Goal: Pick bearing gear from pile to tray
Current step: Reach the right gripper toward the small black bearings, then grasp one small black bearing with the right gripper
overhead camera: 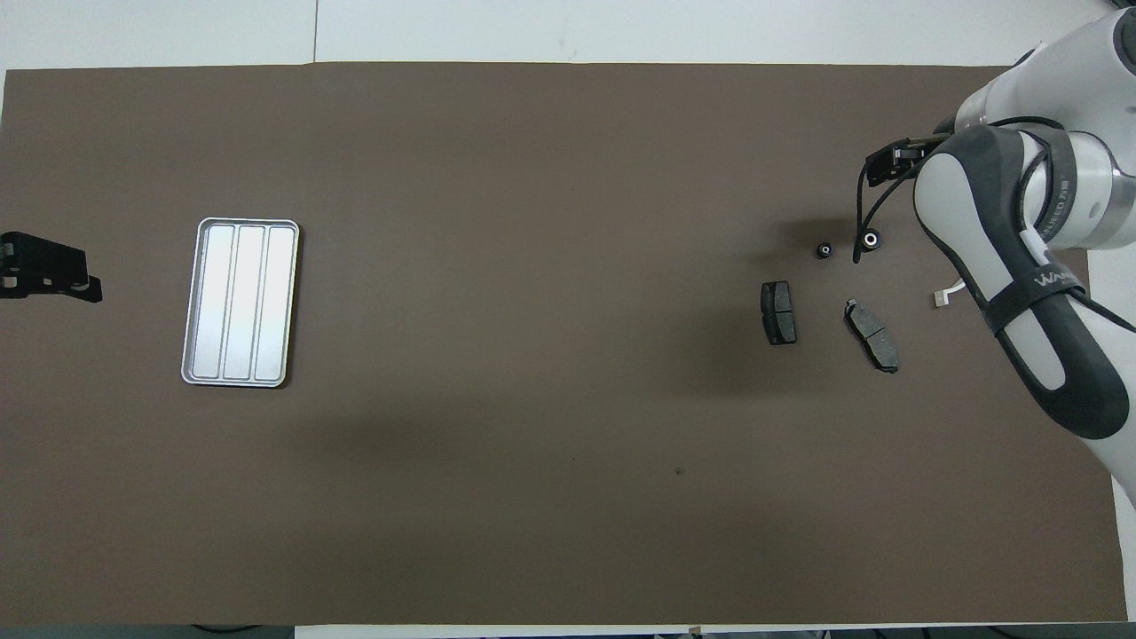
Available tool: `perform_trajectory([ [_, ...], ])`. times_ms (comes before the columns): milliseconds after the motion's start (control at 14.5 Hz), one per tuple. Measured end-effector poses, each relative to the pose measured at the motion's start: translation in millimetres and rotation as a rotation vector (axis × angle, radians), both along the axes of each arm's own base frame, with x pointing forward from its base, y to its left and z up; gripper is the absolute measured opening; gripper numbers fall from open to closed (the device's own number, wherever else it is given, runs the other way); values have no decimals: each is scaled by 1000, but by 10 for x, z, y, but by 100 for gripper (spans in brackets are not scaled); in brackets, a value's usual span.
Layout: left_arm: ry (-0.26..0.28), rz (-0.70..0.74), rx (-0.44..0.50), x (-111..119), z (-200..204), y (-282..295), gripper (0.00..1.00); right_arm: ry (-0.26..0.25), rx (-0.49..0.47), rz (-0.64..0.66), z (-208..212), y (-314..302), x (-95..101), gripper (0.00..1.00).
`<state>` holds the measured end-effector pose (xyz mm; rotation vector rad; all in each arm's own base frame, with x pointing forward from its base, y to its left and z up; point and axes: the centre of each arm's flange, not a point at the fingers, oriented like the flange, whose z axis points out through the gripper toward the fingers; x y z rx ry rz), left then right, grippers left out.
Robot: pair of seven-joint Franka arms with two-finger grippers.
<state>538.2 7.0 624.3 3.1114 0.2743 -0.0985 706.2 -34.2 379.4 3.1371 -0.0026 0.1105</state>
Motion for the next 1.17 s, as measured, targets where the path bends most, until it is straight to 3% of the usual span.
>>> perform_trajectory([
  [552, 0, -1, 0, 0, 0, -5, 100, 28, 2, 13, -265, 88, 24, 90],
  [1172, 2, 1, 0, -1, -8, 6, 100, 89, 4, 20, -634, 89, -136, 92],
])
